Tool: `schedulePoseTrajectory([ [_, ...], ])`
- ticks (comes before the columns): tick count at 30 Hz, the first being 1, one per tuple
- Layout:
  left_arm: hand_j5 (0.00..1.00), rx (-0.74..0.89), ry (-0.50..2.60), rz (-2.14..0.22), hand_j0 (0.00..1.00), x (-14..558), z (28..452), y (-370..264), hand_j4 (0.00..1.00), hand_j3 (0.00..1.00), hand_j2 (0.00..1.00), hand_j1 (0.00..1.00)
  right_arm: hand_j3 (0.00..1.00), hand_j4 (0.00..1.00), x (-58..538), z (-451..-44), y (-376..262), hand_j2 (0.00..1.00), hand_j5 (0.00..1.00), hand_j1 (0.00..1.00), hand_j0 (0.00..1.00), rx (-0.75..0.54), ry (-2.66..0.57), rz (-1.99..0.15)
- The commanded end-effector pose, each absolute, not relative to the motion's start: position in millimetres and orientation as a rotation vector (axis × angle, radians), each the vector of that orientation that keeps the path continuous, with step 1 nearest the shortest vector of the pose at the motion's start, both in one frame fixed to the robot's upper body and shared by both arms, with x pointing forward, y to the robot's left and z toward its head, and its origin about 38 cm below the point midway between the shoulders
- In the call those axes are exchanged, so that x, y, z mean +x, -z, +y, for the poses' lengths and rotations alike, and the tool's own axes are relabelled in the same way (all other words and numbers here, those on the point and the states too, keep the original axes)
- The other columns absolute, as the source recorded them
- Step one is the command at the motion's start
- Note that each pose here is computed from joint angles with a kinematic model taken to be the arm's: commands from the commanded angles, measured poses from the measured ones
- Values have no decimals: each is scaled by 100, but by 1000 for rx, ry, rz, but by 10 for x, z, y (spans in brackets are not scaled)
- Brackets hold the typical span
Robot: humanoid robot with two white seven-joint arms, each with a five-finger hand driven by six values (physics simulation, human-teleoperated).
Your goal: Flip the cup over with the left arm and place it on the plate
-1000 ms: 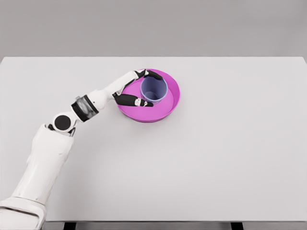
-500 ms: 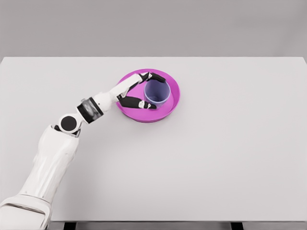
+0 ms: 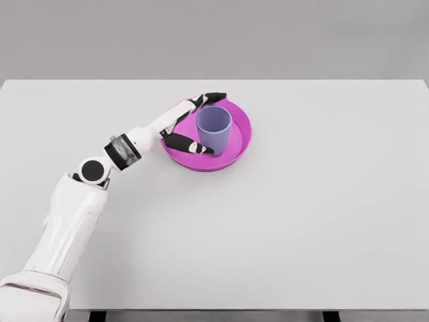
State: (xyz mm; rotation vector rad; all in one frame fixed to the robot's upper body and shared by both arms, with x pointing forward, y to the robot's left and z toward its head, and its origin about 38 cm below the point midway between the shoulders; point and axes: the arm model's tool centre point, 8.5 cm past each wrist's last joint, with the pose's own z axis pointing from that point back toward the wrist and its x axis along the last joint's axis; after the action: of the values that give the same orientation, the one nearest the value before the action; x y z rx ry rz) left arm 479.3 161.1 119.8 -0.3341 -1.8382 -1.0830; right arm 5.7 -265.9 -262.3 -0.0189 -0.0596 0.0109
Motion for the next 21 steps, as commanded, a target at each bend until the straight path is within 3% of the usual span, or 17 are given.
schedulePoseTrajectory([
  [1,100,-333,1072,-1843,100,4799,1637,-1210,100,100,100,100,100,100,58,-2660,2623,100,100,100,100,-20,-11,-61],
  [16,100,-268,1103,-1838,100,4848,1899,-1304,100,100,100,100,100,100,56,-2659,2623,100,100,100,100,-19,-11,-59],
  [21,100,-168,1132,-1791,100,4857,2385,-1328,100,100,100,100,100,100,56,-2659,2623,100,100,100,100,-19,-11,-59],
])
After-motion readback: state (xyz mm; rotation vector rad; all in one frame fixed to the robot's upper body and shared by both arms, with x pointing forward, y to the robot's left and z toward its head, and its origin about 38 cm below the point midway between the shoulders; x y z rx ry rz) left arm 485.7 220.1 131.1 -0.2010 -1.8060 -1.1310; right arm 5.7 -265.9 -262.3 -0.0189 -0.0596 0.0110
